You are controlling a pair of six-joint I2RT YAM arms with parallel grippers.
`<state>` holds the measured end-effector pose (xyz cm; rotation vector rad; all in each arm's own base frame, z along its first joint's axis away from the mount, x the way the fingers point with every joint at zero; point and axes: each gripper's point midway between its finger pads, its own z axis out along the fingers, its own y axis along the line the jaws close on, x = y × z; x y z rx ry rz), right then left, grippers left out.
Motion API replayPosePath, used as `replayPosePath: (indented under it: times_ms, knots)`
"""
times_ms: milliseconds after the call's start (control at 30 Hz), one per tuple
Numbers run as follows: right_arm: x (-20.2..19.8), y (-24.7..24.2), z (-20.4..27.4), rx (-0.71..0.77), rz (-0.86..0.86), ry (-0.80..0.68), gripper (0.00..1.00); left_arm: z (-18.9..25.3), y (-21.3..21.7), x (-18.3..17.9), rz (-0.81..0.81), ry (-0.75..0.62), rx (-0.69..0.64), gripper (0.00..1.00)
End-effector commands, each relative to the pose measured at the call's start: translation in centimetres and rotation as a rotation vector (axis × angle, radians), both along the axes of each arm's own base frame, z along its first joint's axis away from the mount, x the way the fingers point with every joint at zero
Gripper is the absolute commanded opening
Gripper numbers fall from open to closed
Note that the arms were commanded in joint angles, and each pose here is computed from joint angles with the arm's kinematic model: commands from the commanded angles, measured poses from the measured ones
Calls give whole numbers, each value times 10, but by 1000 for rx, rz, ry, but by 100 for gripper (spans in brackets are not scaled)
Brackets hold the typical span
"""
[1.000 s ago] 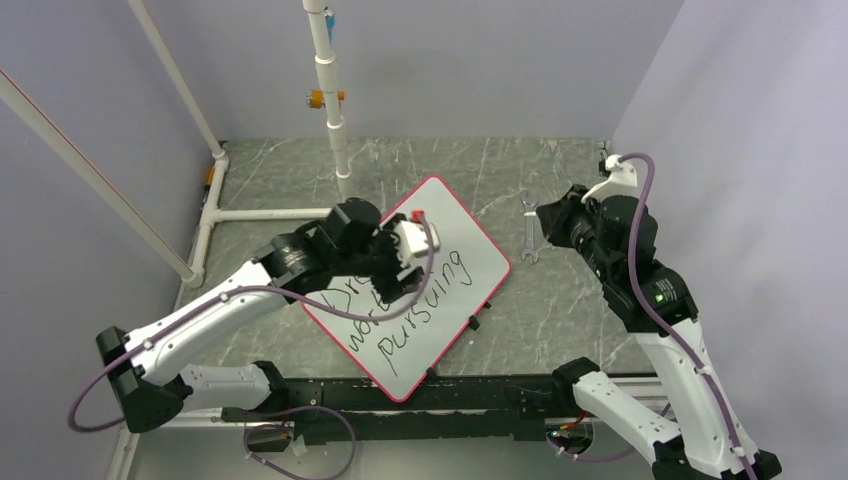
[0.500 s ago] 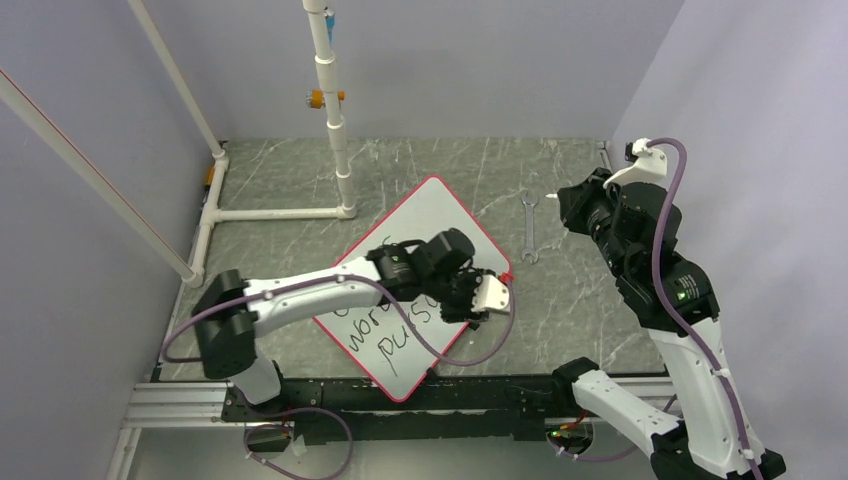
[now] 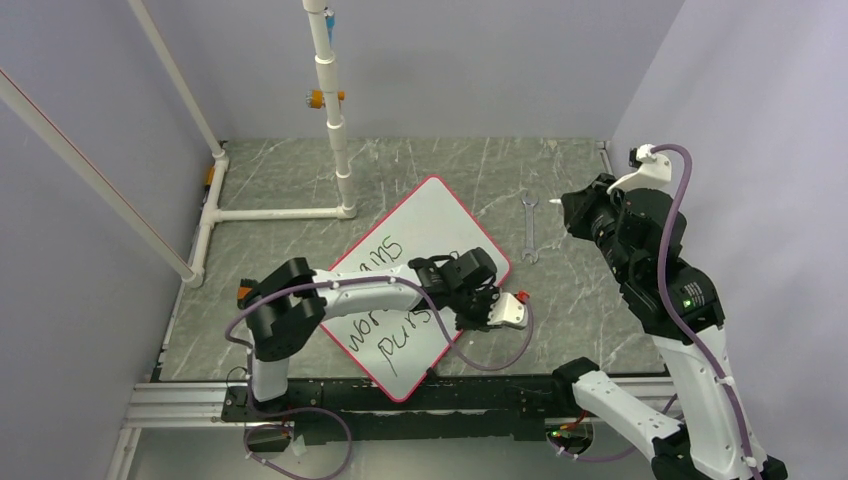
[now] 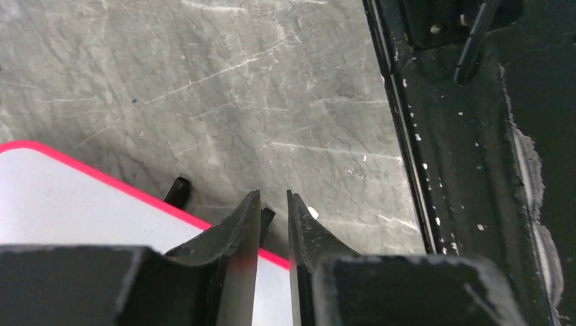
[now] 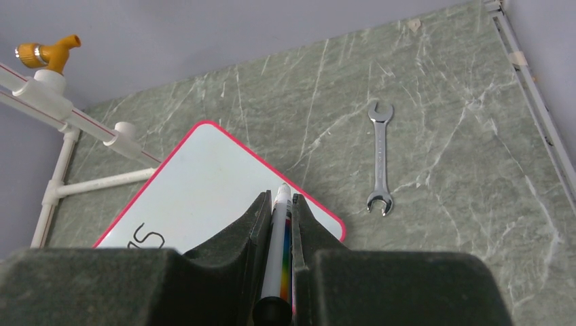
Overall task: Write a sentence on the whiteboard
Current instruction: Move the whiteboard to the center of the board.
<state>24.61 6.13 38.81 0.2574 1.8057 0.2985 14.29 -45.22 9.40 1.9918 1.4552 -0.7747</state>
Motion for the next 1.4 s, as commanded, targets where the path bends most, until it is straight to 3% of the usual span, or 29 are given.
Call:
replayPosePath:
  times_ms: [0, 400, 1033, 1367]
  knots:
    - [-2, -3, 0, -19, -5, -8, 0, 2, -25, 7, -7, -30, -65, 24]
    - [-5, -5, -2, -25, -4, -5, 0, -47, -18, 39, 110, -127, 64, 18]
    - [-4, -5, -11, -36, 0, 10, 0, -74, 41, 78, 194, -147, 193, 19]
    - [-3, -3, -14, -38, 4, 13, 0, -76, 49, 83, 204, -165, 209, 20]
